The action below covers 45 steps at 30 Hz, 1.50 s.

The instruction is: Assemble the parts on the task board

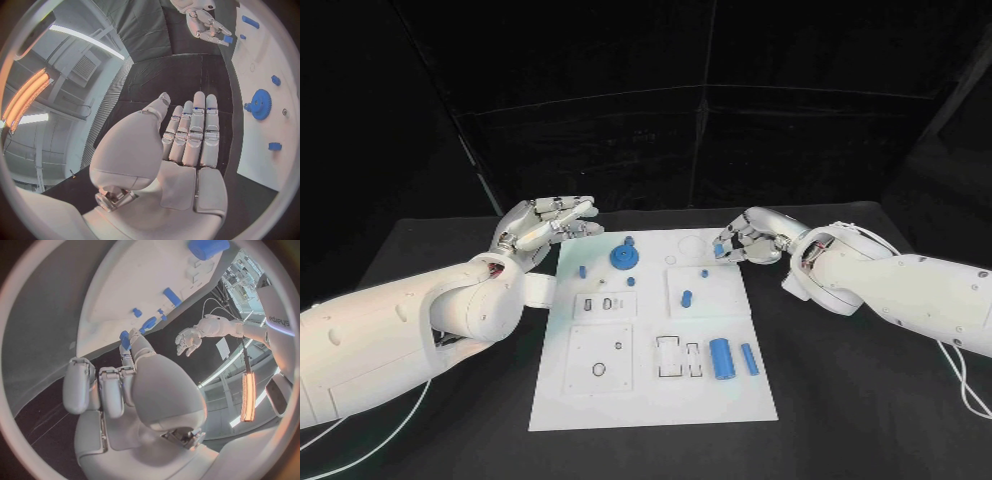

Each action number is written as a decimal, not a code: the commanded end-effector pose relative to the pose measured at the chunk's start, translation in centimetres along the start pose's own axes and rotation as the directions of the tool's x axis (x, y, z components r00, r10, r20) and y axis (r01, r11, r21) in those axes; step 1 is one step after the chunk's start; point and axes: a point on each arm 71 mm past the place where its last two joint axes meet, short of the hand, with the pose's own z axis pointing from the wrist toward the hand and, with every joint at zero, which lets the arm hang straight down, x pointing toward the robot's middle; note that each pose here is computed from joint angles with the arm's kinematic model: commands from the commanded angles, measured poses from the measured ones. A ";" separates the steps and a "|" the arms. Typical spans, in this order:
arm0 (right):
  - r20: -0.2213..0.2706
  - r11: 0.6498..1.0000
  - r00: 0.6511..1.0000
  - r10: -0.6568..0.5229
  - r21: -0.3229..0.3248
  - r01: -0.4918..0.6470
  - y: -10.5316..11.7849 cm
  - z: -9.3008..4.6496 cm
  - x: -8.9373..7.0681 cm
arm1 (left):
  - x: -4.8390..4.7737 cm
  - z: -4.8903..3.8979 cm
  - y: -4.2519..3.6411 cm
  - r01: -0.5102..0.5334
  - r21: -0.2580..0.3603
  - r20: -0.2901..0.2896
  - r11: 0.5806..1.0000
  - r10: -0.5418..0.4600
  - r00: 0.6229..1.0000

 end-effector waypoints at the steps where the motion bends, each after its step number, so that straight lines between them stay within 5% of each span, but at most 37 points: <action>1: 0.092 0.998 0.996 -0.021 -0.050 0.026 2.2 -0.2 -0.2 | -0.08 -0.01 -0.15 -0.001 0.004 0.001 1.000 0.001 1.000; 10: 0.045 0.992 0.999 0.014 -0.124 -0.008 7.9 1.8 2.6 | 0.03 0.10 -0.16 0.002 0.012 -0.006 1.000 -0.002 1.000; 21: -0.062 0.996 0.998 -0.019 -0.092 0.013 12.4 4.4 7.8 | 0.02 0.34 -0.30 0.000 0.017 -0.005 1.000 0.000 1.000; 33: -0.124 0.994 0.990 -0.068 -0.096 0.057 13.8 4.9 13.1 | -0.53 0.70 -0.45 -0.010 0.022 0.008 1.000 0.010 1.000; 45: -0.117 0.991 0.988 -0.098 -0.099 0.086 13.8 4.9 14.0 | -0.58 0.87 -0.40 -0.011 0.020 0.009 1.000 0.010 1.000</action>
